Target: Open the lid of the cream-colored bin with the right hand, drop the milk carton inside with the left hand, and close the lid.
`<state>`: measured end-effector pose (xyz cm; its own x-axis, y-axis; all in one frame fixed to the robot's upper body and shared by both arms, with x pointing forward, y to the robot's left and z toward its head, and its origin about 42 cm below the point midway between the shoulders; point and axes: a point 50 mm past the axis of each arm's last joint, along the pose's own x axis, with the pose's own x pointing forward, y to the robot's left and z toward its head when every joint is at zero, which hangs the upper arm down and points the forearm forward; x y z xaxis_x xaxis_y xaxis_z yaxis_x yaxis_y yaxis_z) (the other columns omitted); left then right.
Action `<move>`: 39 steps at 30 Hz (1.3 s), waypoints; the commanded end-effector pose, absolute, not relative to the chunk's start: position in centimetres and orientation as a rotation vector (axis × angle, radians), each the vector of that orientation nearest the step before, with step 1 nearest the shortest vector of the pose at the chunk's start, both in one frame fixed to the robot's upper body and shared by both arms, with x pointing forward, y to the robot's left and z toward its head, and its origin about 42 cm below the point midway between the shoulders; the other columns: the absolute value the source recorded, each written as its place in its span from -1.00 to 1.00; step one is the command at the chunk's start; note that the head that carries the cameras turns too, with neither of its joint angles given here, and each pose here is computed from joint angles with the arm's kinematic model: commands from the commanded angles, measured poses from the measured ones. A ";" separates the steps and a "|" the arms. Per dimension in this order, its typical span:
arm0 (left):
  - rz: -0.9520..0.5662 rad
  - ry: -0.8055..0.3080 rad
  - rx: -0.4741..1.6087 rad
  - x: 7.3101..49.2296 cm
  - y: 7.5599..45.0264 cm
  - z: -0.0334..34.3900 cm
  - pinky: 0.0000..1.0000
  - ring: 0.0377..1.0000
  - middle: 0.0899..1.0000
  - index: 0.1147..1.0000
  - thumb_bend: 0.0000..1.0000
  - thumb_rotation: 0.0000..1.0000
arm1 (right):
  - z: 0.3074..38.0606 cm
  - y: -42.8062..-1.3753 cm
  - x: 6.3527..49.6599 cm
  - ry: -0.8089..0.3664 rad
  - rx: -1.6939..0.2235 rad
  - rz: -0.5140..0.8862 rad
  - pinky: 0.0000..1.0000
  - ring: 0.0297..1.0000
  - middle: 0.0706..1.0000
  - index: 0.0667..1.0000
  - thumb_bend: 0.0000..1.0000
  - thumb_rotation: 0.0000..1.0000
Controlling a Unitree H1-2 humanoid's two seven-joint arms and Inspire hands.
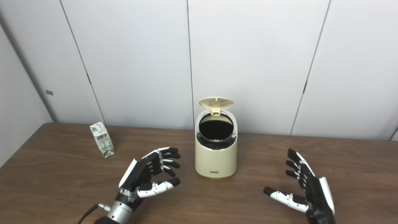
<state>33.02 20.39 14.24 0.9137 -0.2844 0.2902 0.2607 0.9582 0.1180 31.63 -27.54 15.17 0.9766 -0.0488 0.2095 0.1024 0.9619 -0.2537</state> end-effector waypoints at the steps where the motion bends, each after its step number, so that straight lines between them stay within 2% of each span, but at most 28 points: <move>1: -0.265 -0.395 0.096 33.4 20.1 15.9 0.09 0.27 0.44 0.49 0.43 -0.79 | 17.4 -27.1 32.1 -0.283 -0.266 -0.063 0.31 0.61 0.72 0.71 0.57 -0.64; 4: -0.228 -0.421 0.097 33.3 20.6 16.8 0.12 0.29 0.43 0.49 0.47 -0.77 | 18.1 -26.8 32.0 -0.281 -0.306 -0.074 0.05 0.44 0.61 0.60 0.68 -0.47; 7: -0.197 -0.462 0.140 33.4 21.8 18.0 0.13 0.29 0.43 0.51 0.48 -0.74 | 18.6 -26.6 31.9 -0.273 -0.316 -0.076 -0.02 0.38 0.54 0.53 0.77 -0.38; 13: -0.146 -0.501 0.214 33.8 25.2 20.8 0.10 0.27 0.42 0.51 0.42 -0.81 | 18.7 -26.6 32.1 -0.274 -0.310 -0.074 -0.14 0.29 0.46 0.46 0.91 -0.26; 17: -0.109 -0.530 0.293 34.0 27.6 22.7 0.03 0.21 0.40 0.50 0.43 -0.82 | 18.6 -26.5 32.3 -0.282 -0.309 -0.062 -0.21 0.24 0.44 0.42 0.94 -0.25; 23: -0.050 -0.565 0.382 34.6 30.8 25.6 0.15 0.26 0.40 0.49 0.42 -0.88 | 18.4 -26.7 32.4 -0.283 -0.320 -0.060 -0.25 0.19 0.43 0.41 0.98 -0.21; 30: -0.002 -0.601 0.462 35.8 33.8 28.8 0.09 0.26 0.39 0.48 0.49 -0.83 | 18.6 -26.8 32.5 -0.287 -0.312 -0.049 -0.24 0.21 0.43 0.39 0.96 -0.22; 33: 0.010 -0.608 0.473 36.4 34.9 29.8 0.18 0.33 0.41 0.48 0.52 -0.81 | 18.6 -26.8 32.7 -0.283 -0.305 -0.043 -0.26 0.22 0.43 0.40 0.98 -0.22; 35: 0.017 -0.612 0.474 36.8 35.4 30.2 0.31 0.41 0.43 0.47 0.52 -0.86 | 18.7 -26.8 32.8 -0.285 -0.307 -0.043 -0.27 0.21 0.43 0.40 0.98 -0.24; 39: 0.056 -0.645 0.533 37.7 36.6 31.0 0.38 0.46 0.43 0.44 0.53 -0.85 | 18.8 -26.8 32.8 -0.292 -0.325 -0.043 -0.26 0.20 0.42 0.40 0.97 -0.22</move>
<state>37.31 35.85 28.26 0.8589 -0.1038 0.5015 -0.1492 0.8861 0.4388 31.99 -26.75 16.45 0.9816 -0.0224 0.1898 0.0778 0.9540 -0.2896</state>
